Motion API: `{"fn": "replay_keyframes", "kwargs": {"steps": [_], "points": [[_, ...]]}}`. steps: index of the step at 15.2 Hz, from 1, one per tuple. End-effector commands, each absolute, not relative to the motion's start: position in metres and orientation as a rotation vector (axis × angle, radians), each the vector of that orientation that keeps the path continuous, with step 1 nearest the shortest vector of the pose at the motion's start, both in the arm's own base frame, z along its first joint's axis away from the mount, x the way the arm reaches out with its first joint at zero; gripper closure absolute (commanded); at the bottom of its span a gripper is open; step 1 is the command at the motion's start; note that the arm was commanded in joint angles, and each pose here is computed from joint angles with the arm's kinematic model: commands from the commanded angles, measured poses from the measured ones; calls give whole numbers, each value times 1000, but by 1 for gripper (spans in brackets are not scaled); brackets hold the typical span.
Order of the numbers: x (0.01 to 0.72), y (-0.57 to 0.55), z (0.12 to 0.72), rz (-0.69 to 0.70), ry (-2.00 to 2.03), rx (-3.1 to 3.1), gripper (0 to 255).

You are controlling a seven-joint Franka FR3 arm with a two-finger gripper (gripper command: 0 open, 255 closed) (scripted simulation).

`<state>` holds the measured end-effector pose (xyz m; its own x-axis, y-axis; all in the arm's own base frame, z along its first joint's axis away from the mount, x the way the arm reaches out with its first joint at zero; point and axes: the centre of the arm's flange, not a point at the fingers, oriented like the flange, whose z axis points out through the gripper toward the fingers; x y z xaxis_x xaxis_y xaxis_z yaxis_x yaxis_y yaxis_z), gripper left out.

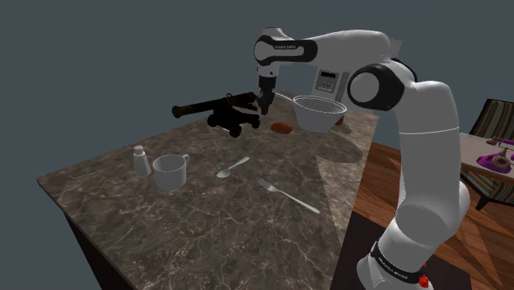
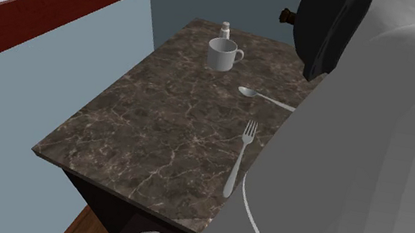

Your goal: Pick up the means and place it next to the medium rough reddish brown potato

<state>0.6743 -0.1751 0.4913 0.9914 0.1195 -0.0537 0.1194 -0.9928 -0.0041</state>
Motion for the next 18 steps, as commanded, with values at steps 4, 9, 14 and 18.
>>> {"fn": "replay_keyframes", "kwargs": {"steps": [4, 9, 14, 18], "points": [[676, -179, 465, 82, -187, -3135, 255], [676, -179, 439, 82, -187, -3135, 255], [676, -179, 412, 82, -187, -3135, 255], [676, -179, 391, 82, -187, -3135, 255]]}}
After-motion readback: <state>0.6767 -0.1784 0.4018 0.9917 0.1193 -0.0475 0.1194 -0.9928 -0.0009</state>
